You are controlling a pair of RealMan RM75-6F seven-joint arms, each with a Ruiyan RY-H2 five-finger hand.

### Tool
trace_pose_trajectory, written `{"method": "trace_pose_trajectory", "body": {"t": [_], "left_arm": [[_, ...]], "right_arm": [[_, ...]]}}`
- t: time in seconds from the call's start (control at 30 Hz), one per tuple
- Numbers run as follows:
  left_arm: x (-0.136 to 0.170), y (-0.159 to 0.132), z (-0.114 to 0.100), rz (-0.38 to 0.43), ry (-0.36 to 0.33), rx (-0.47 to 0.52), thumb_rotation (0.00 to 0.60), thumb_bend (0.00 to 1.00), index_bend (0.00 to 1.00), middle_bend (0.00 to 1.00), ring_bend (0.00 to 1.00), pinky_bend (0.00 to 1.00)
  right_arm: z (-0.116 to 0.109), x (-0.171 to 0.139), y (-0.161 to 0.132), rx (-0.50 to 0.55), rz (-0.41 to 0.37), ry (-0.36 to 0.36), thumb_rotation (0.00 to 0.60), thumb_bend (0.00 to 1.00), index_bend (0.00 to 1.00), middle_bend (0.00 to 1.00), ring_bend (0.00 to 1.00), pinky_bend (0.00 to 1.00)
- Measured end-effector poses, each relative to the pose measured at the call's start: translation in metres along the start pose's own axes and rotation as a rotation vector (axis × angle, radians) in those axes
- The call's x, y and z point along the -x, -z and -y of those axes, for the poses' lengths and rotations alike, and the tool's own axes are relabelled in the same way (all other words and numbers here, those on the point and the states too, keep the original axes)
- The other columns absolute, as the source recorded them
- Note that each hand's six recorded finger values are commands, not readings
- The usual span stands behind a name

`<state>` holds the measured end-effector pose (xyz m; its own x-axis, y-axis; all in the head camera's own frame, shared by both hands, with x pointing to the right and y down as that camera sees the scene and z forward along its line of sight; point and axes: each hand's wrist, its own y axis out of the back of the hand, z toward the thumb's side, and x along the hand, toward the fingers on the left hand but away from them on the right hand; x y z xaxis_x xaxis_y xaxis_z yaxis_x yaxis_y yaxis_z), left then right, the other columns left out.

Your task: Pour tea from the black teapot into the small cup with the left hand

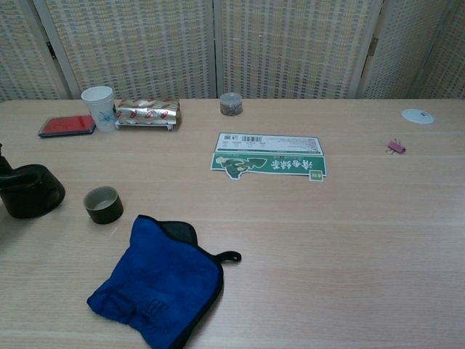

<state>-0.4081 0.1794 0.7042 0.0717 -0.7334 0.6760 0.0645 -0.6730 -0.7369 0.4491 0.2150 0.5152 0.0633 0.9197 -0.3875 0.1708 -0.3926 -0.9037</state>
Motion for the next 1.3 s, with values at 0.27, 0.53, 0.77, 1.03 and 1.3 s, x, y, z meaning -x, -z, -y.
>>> {"method": "trace_pose_trajectory", "body": {"t": [0.27, 0.53, 0.77, 1.03, 1.3], "left_arm": [[-0.01, 0.007, -0.014, -0.033, -0.048, 0.071, 0.003, 0.11, 0.93, 0.98, 0.77, 0.02], [-0.011, 0.014, -0.028, -0.065, -0.106, 0.134, 0.047, 0.12, 1.0, 1.0, 0.84, 0.14], [-0.01, 0.017, -0.042, -0.089, -0.177, 0.16, 0.086, 0.18, 1.0, 1.0, 0.89, 0.29], [-0.01, 0.014, -0.053, -0.102, -0.239, 0.165, 0.233, 0.26, 1.0, 1.0, 0.92, 0.39], [-0.012, 0.01, -0.056, -0.099, -0.25, 0.163, 0.319, 0.32, 1.0, 1.0, 0.93, 0.42]], "right_arm": [[0.0, 0.002, -0.001, 0.001, -0.003, 0.0, 0.6, 0.12, 0.24, 0.24, 0.15, 0.18], [0.0, 0.0, 0.0, 0.003, -0.001, 0.002, 0.6, 0.12, 0.24, 0.24, 0.15, 0.18], [-0.001, -0.001, -0.001, 0.003, -0.003, 0.007, 0.6, 0.12, 0.24, 0.24, 0.15, 0.18], [-0.001, -0.004, 0.0, 0.005, 0.003, 0.009, 0.6, 0.12, 0.24, 0.24, 0.15, 0.18], [-0.001, -0.005, 0.002, 0.007, 0.008, 0.009, 0.6, 0.12, 0.24, 0.24, 0.15, 0.18]]}}
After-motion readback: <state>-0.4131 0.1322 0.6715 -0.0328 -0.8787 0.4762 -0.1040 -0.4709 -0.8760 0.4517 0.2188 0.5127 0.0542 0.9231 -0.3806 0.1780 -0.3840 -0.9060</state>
